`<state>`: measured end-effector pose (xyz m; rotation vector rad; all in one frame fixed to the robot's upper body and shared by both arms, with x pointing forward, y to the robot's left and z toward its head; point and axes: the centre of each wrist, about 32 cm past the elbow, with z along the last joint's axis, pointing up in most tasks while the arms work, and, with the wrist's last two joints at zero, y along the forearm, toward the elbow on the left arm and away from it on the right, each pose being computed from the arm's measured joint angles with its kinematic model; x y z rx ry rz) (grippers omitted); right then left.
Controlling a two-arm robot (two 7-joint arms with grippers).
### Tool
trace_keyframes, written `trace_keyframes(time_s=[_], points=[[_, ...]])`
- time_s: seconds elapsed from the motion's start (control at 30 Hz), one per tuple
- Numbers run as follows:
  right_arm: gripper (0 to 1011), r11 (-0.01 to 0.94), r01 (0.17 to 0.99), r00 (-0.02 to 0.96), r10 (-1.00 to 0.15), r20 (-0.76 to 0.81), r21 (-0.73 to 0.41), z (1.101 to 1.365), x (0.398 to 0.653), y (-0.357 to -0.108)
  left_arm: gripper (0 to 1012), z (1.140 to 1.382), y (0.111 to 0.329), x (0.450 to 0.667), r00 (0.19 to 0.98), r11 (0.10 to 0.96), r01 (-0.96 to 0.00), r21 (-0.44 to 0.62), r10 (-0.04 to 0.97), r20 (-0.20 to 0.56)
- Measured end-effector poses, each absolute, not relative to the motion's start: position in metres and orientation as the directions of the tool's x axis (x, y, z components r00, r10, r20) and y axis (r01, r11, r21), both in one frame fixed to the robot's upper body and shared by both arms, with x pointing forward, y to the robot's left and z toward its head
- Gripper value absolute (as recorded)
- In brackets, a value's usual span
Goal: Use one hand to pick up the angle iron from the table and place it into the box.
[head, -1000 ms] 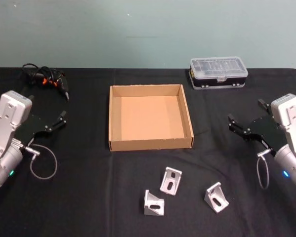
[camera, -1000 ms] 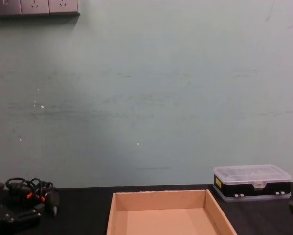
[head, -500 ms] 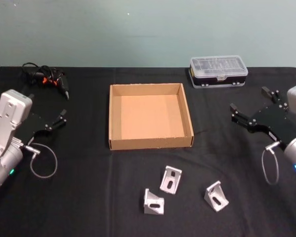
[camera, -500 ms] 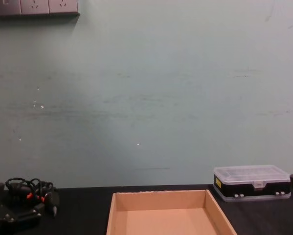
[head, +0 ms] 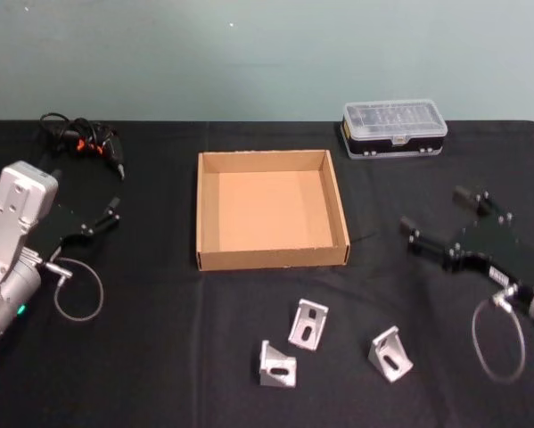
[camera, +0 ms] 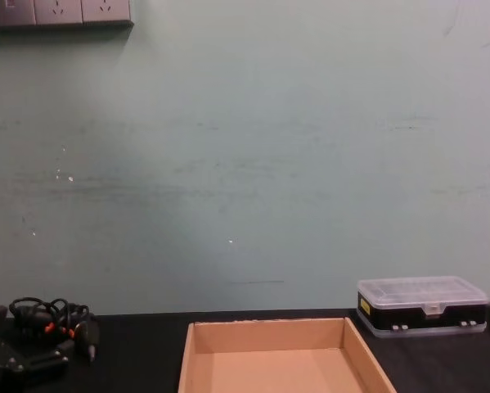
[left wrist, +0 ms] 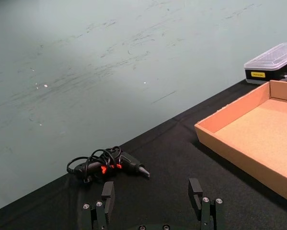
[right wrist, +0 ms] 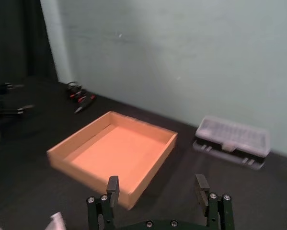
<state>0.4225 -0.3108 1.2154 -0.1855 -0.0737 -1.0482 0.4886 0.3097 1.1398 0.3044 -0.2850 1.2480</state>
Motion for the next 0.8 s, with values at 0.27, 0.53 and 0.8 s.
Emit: trace_keyframes(time_s=[0.27,0.53,0.8], points=[[1000,0.581,0.78,0.588,-0.808,-0.044,-0.235,1.227,0.399,-0.31,1011,1.14,0.31,0.489,0.292,0.287,-0.955,0.07,0.88,0.374],[1000,0.623,0.692,0.62,-0.772,-0.142,-0.365,1.23,0.388,-0.31,1011,1.14,0.31,0.489,0.292,0.287,-0.955,0.07,0.88,0.374],[1000,0.606,0.649,0.609,-0.776,-0.162,-0.46,1.24,0.381,-0.313,1011,1.14,0.31,0.489,0.292,0.287,-0.955,0.07,0.88,0.374]])
